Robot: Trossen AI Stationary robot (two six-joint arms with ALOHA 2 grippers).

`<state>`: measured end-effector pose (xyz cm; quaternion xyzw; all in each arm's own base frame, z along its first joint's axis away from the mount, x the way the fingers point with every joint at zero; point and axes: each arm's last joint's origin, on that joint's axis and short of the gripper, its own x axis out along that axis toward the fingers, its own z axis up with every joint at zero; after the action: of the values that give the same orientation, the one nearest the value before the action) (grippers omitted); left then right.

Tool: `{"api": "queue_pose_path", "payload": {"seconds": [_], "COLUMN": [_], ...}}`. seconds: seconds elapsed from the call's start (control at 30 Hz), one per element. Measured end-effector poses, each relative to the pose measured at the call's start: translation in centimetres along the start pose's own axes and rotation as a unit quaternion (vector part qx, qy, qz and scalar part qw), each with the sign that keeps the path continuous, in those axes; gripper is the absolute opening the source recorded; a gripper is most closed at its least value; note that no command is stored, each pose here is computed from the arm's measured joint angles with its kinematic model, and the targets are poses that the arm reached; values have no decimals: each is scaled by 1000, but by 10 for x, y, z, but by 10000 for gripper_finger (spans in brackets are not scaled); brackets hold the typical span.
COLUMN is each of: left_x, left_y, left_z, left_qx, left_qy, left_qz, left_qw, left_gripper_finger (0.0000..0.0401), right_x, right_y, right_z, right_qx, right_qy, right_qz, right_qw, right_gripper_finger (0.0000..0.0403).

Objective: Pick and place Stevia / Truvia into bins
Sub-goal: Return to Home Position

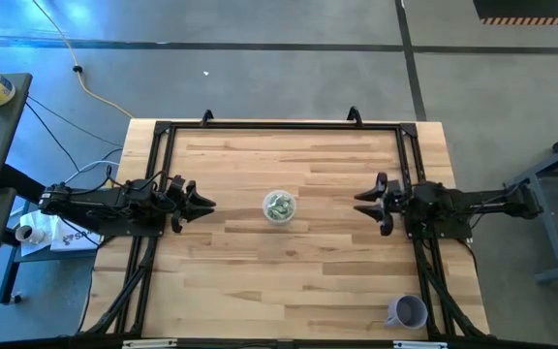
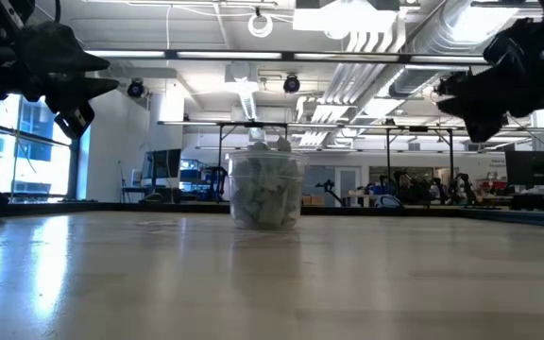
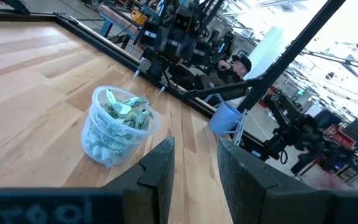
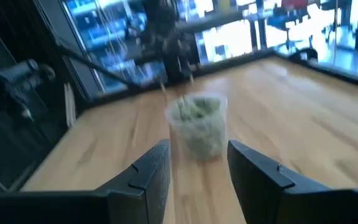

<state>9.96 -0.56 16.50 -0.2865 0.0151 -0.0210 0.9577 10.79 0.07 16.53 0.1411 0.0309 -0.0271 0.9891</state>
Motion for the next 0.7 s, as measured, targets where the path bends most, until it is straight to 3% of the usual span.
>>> {"api": "queue_pose_path", "payload": {"seconds": [0.2, 0.7], "left_x": [0, 0], "left_y": [0, 0], "left_z": [0, 0], "left_qx": [0, 0], "left_qy": [0, 0], "left_qz": [0, 0], "left_qw": [1000, 1000], "left_gripper_finger": [156, 156], "right_x": [0, 0], "right_y": [-2, -2], "right_z": [-9, -10], "right_qx": [-3, -3], "right_qy": [45, 48], "right_qz": [-4, -5], "right_qw": [999, 999], "right_gripper_finger": [150, 154]}}
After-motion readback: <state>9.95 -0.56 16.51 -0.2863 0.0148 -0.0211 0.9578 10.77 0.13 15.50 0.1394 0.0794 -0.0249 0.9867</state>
